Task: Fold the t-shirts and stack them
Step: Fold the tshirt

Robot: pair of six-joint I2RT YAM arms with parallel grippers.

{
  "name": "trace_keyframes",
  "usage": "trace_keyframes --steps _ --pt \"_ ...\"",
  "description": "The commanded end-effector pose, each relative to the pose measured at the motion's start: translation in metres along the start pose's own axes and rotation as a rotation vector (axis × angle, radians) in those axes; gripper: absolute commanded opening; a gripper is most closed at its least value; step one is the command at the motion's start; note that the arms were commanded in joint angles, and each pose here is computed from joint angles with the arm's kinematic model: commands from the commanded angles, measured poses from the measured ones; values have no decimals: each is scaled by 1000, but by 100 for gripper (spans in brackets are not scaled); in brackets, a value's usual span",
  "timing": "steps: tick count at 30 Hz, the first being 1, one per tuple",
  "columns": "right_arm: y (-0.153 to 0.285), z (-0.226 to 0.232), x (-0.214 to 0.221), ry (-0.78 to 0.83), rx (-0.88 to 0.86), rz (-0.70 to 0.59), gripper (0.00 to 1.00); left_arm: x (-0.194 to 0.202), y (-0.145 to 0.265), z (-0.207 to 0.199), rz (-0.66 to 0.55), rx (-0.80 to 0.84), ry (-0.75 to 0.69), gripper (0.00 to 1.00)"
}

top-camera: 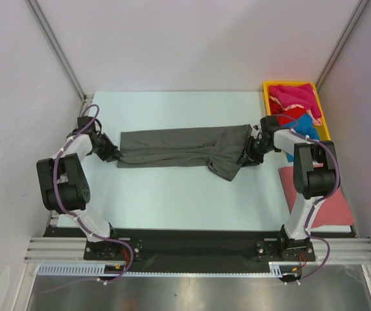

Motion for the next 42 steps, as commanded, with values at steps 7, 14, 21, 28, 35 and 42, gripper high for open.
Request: trace_keyframes --steps 7,14,21,28,35,42 --pt "6 8 -9 -12 -53 -28 5 0 7 -5 -17 28 -31 25" --pt "24 17 -17 -7 -60 -40 0 0 8 -5 -23 24 -24 13" --pt "73 20 -10 -27 -39 -60 0 13 30 0 -45 -18 12 0" --pt "109 12 43 -88 9 28 0 56 60 18 -85 -64 100 0" --pt "111 -2 84 -110 2 81 0 90 79 46 -162 -185 237 1" --pt "99 -22 118 -154 20 181 0 130 65 73 -98 -251 347 0"
Point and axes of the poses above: each gripper's point midway between its finger pads, its own y axis back along the fingers, its own z axis along the line the jaws close on, x = y × z, the point moved 5 cm from there along y, back along the fingers, and after that the axes turned 3 degrees about -y, right-handed, at the moved point
